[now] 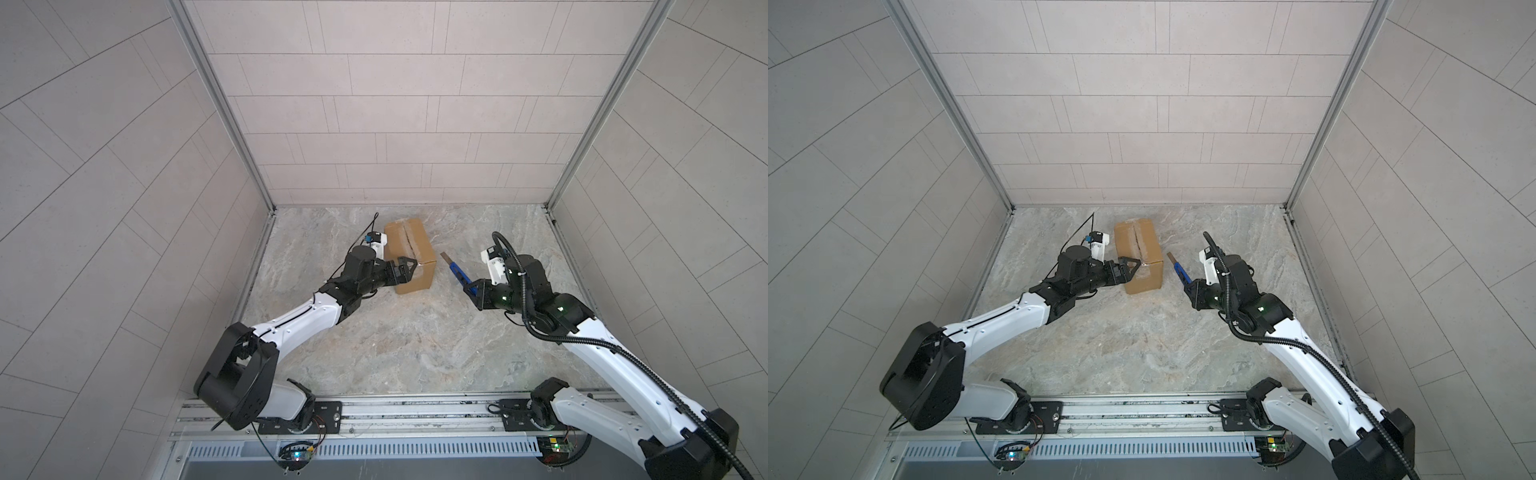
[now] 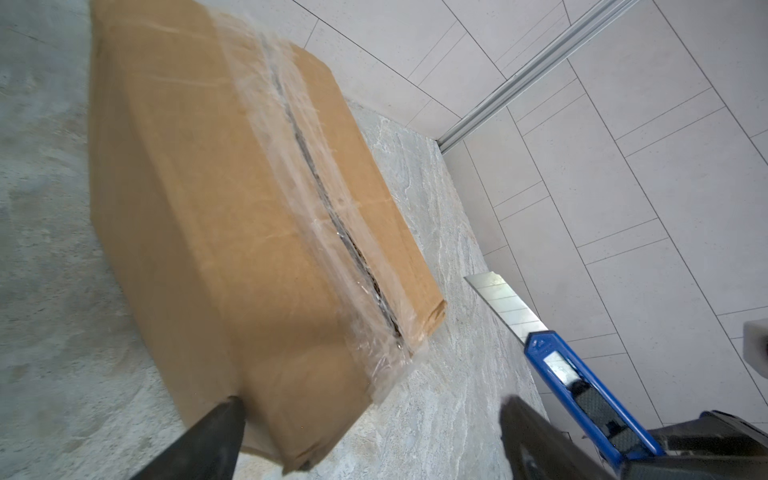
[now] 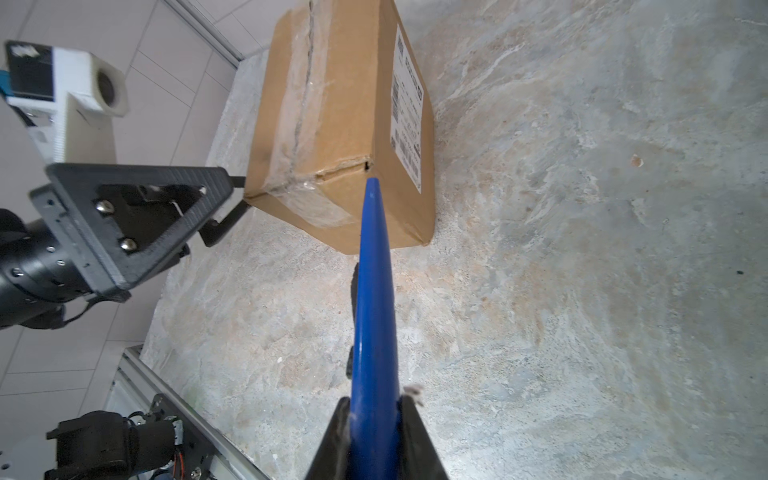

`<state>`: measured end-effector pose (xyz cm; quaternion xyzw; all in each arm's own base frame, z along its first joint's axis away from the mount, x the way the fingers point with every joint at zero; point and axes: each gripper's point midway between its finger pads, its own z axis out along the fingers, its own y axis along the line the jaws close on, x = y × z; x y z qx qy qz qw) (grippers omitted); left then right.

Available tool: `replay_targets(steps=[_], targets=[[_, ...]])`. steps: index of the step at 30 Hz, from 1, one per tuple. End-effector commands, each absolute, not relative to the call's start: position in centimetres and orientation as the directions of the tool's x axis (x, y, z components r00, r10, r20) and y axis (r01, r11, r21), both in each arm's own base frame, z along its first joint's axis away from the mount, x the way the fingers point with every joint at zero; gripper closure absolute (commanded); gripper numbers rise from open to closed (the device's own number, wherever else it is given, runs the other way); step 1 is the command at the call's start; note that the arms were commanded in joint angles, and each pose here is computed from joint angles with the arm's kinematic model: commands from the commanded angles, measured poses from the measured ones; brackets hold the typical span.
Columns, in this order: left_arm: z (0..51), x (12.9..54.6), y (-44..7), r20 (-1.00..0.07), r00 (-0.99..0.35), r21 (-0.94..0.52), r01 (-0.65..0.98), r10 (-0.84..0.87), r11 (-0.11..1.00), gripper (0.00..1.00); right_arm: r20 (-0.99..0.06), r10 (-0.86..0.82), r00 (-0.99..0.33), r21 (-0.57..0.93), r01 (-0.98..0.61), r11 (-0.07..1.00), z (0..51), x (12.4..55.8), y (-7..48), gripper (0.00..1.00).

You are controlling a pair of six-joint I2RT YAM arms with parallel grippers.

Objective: Unpack the express box

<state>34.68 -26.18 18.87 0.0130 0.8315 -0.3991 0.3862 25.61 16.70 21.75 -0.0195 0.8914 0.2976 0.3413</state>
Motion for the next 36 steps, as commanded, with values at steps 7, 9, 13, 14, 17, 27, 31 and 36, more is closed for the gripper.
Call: replay_targets(steps=[7, 9, 13, 14, 17, 27, 31, 36], targets=[[19.2, 34.8, -26.3, -0.666, -0.681, -0.653, 0.334, -0.305, 0.68, 0.01, -0.546, 0.278, -0.791, 0.695, -0.241, 0.678, 21.4, 23.3, 18.3, 1.0], [18.9, 34.9, -25.7, -0.675, -0.677, -0.626, 0.317, -0.291, 0.713, 0.02, -0.538, 0.298, -0.789, 0.723, -0.249, 0.645, 21.6, 23.3, 18.8, 1.0], [18.3, 35.4, -24.7, -0.696, -0.671, -0.562, 0.287, -0.256, 0.776, 0.04, -0.523, 0.321, -0.79, 0.757, -0.258, 0.6, 22.1, 23.5, 19.4, 1.0], [18.1, 35.4, -24.4, -0.699, -0.671, -0.549, 0.279, -0.249, 0.788, 0.04, -0.522, 0.326, -0.789, 0.764, -0.262, 0.59, 22.3, 23.6, 19.6, 1.0], [17.9, 35.8, -24.0, -0.708, -0.667, -0.522, 0.269, -0.234, 0.81, 0.04, -0.499, 0.339, -0.797, 0.783, -0.248, 0.57, 21.6, 23.7, 19.9, 1.0], [17.6, 37.2, -23.9, -0.702, -0.672, -0.522, 0.26, -0.236, 0.812, 0.05, -0.461, 0.36, -0.811, 0.811, -0.22, 0.542, 20.6, 23.9, 20.3, 1.0], [17.4, 37.8, -23.5, -0.697, -0.675, -0.524, 0.249, -0.243, 0.814, 0.06, -0.454, 0.372, -0.81, 0.816, -0.21, 0.539, 20.3, 23.8, 20.2, 1.0], [17.1, 38.3, -22.9, -0.689, -0.678, -0.533, 0.235, -0.256, 0.813, 0.07, -0.453, 0.382, -0.806, 0.82, -0.207, 0.534, 20.3, 24.1, 20.2, 1.0]])
